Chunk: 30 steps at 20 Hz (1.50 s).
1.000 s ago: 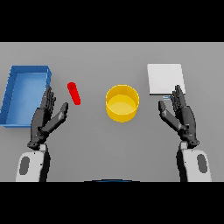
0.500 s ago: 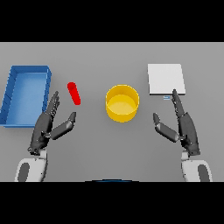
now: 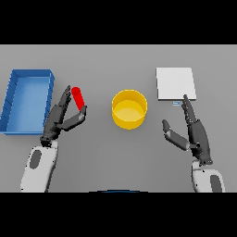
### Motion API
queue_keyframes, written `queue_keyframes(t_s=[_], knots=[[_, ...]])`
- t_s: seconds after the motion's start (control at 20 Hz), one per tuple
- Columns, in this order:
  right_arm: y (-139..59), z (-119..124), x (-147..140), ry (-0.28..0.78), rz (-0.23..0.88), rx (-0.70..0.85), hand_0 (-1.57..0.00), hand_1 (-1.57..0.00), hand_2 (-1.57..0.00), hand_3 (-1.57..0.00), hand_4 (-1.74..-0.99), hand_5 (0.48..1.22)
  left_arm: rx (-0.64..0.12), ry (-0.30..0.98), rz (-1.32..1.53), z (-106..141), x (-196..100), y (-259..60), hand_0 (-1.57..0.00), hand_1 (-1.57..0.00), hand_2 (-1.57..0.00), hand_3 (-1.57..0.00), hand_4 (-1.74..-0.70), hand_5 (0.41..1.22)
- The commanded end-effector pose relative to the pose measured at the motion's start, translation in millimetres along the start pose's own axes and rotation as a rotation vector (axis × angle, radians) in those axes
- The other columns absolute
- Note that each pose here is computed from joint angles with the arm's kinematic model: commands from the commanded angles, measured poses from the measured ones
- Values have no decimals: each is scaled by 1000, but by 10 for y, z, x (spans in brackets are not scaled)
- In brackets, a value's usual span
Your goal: Pick up the red beaker and tilt it to pour out 1 green nut into yellow bowl. Pick up the yellow bowl and place it on the metallic measuring scale.
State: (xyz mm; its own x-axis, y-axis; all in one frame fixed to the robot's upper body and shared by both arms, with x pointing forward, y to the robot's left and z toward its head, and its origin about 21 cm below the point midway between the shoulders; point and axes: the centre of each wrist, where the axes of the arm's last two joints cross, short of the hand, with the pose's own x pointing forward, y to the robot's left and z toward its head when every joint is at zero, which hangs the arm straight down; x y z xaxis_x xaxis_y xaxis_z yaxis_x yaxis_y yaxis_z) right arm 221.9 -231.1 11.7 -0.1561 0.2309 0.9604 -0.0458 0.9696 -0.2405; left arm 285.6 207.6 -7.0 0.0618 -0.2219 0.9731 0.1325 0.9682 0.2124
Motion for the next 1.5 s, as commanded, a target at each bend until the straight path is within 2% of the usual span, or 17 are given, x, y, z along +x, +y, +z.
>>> queue_keyframes(t_s=[0.0, 0.25, 0.55, 0.75, 0.9, 0.95, 1.0, 1.1, 1.2, 1.35, 1.45], knots=[[-21, -22, 5, 7, 2, -5, 1, 1, 1, 1, -1331, 686, 5, 3, 5, -62, -9, -2, 1, 1, 1, 1, -1359, 726], [-48, -37, -4, 17, -2, -12, 1, 1, 1, 1, -1338, 688, 1, 28, 28, -336, -91, -40, 1, 1, 1, 1, -1330, 714], [-39, -30, -8, 4, -15, -6, 1, 1, 1, 1, -1329, 684, -11, 7, 3, -531, -15, -17, 1, 1, 1, 1, -1311, 703], [-43, -49, 7, 12, -4, -13, 1, 1, 1, 1, -1311, 682, -34, 10, 9, -637, -8, -85, 1, 1, 1, 1, -1332, 715], [-115, -45, 21, 10, 1, -13, 1, 1, 1, 1, -1295, 683, -18, -24, 32, -665, -49, -110, 1, 1, -30, -3, -1389, 752], [-101, -20, 11, 6, 4, -3, 1, 1, 1, 1, -1291, 684, -6, -26, 37, -688, -29, -104, -81, -84, -122, -75, -1416, 770], [-99, -63, 22, 11, 4, -8, 1, 1, 1, 1, -1289, 684, -1, -11, 61, -728, -5, -159, -253, -276, -307, -220, -1444, 795], [-110, -36, 15, 9, 6, -6, 1, 1, 1, 1, -1285, 683, 32, 6, 55, -744, -27, -207, -681, -701, -715, -706, -1441, 949], [-102, -9, 14, 5, -3, -5, 1, 1, 1, 1, -1287, 684, 46, -11, 8, -764, -22, -260, -1001, -1014, -1023, -1018, -1440, 1047], [-43, -32, 29, 1, -4, -2, 1, 1, 1, 1, -1293, 682, 52, -38, 13, -762, -51, -260, -1279, -1286, -1290, -1288, -1447, 1132], [-42, -55, 2, 17, -13, 3, 1, 1, 1, 1, -1303, 682, 62, -63, 16, -759, -22, -283, -1384, -1388, -1391, -1390, -1553, 1129]])
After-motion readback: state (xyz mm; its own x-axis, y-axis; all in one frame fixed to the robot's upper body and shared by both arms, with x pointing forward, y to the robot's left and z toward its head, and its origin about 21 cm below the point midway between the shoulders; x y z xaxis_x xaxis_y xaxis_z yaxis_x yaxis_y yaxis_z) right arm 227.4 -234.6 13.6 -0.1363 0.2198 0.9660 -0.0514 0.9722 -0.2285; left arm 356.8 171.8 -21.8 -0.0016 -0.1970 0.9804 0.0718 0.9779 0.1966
